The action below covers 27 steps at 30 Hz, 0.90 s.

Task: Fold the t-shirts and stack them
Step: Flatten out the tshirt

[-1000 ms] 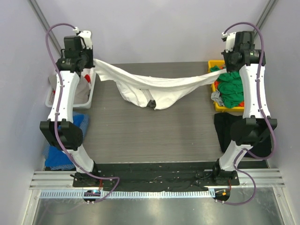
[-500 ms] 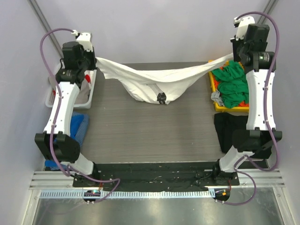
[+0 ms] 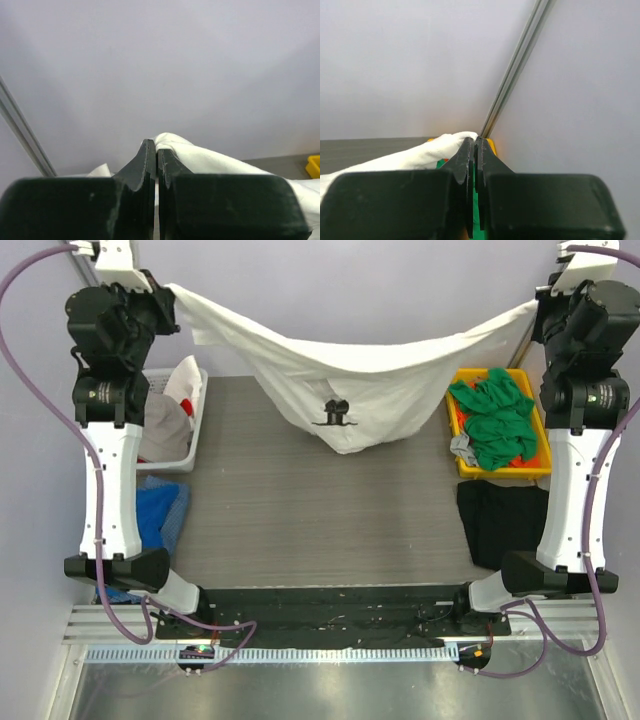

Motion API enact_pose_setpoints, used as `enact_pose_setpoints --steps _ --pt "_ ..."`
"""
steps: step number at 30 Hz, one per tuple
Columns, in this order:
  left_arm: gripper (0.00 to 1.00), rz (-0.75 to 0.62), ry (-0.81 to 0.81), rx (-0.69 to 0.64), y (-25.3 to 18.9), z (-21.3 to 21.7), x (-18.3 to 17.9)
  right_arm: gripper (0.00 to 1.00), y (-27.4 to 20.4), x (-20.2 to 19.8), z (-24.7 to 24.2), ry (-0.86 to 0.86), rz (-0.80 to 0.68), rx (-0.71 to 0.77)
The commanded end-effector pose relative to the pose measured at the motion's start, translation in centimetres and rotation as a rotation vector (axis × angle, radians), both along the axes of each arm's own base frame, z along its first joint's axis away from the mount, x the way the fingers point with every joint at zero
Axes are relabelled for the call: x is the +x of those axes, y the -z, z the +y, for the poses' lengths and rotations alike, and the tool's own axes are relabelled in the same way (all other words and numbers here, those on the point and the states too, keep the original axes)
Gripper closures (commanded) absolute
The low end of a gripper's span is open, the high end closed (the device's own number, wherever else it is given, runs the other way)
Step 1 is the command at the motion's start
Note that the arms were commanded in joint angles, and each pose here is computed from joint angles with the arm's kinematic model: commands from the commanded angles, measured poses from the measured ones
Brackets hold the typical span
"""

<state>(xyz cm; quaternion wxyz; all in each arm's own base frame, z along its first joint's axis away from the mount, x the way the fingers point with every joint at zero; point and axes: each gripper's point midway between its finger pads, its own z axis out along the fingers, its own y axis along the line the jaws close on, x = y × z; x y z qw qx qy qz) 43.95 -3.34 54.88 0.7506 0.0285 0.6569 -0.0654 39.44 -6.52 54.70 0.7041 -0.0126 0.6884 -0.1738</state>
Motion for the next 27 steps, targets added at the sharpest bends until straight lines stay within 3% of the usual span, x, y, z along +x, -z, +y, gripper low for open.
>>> enact_pose_setpoints --steps 1,15,27 --pt "1.0 -0.087 -0.096 0.004 -3.5 1.9 -1.1 0.99 -5.3 -2.3 -1.3 0.077 -0.176 -0.005" --pt "1.0 -0.063 -0.133 0.076 -2.6 2.7 -2.4 0.99 -4.2 -3.3 -2.2 0.131 -0.144 -0.012" --pt "1.0 0.214 -0.119 0.149 7.3 2.7 -0.2 0.99 4.4 -0.8 -1.1 0.06 0.17 0.016"
